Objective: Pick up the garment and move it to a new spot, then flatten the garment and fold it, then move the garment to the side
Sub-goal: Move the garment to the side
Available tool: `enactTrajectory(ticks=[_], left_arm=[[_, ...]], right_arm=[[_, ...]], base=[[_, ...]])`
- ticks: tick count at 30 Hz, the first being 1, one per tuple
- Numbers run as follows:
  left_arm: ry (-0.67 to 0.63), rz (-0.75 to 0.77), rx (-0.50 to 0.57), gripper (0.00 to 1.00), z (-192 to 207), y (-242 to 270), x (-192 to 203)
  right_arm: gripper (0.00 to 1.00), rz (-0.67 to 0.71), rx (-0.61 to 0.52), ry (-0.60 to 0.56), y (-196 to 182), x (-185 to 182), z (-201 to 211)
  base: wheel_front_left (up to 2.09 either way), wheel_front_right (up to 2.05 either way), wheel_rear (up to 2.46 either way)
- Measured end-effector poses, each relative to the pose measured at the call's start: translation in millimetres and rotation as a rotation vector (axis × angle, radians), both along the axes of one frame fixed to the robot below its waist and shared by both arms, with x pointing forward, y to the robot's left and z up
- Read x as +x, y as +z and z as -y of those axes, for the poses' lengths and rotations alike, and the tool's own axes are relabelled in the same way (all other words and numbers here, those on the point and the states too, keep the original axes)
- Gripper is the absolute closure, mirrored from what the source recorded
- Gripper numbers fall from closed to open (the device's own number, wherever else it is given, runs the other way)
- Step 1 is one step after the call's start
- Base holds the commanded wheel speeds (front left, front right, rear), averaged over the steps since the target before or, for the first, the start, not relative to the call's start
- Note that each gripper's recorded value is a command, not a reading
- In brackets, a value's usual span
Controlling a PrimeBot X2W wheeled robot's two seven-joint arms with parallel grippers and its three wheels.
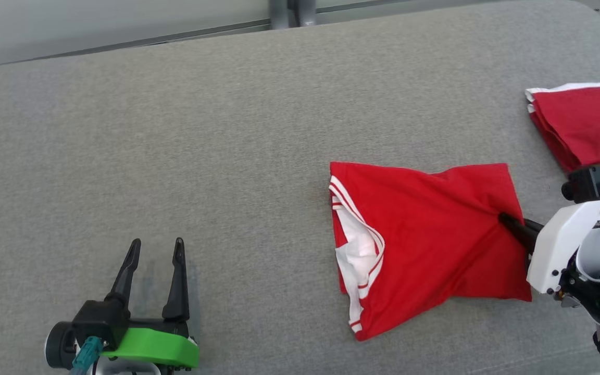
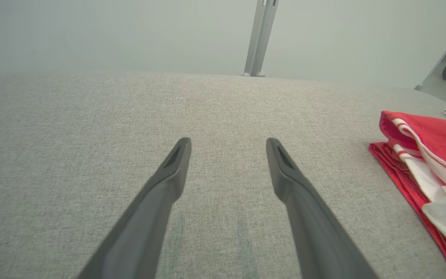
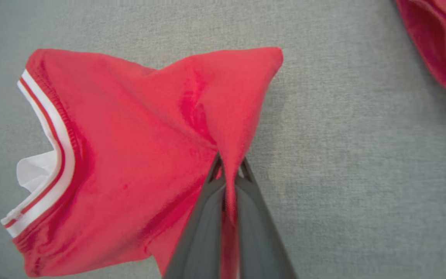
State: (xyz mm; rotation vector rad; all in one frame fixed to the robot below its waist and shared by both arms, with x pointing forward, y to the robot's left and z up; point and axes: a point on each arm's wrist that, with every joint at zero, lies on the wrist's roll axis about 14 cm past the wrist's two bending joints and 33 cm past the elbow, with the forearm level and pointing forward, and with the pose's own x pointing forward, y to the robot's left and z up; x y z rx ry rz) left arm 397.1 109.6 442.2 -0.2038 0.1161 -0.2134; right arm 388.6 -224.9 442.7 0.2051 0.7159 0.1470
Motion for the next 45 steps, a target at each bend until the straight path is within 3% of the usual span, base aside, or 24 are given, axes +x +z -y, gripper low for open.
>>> enactTrajectory(ticks=[6,14,21,30,39,45], left_arm=[[-0.133,0.006,0.002,0.00,39,-4,12],[-0.225,0.007,-0.006,0.00,69,-12,26],[-0.235,-0.031,0.004,0.00,68,-32,34],[-0.197,-0.063,0.027,0.00,50,-45,35],[-0.193,-0.047,0.039,0.00,46,-38,33],[-0.212,-0.065,0.054,0.00,47,-43,33]], right_arm=[[1.00,0.031,-0.095,-0.089,12,-13,43],[1.00,0.140,-0.202,-0.118,56,25,73],[1.00,0.147,-0.279,-0.145,84,67,103],[1.00,0.174,-0.262,-0.228,99,102,126],[1.00,0.216,-0.229,-0.364,120,86,165],[1.00,0.177,-0.237,-0.475,94,69,193]], base=[[0.00,0.00,0.00],[0.00,0.00,0.00],[0.00,0.00,0.00],[0.00,0.00,0.00],[0.00,0.00,0.00],[0.00,0.00,0.00]])
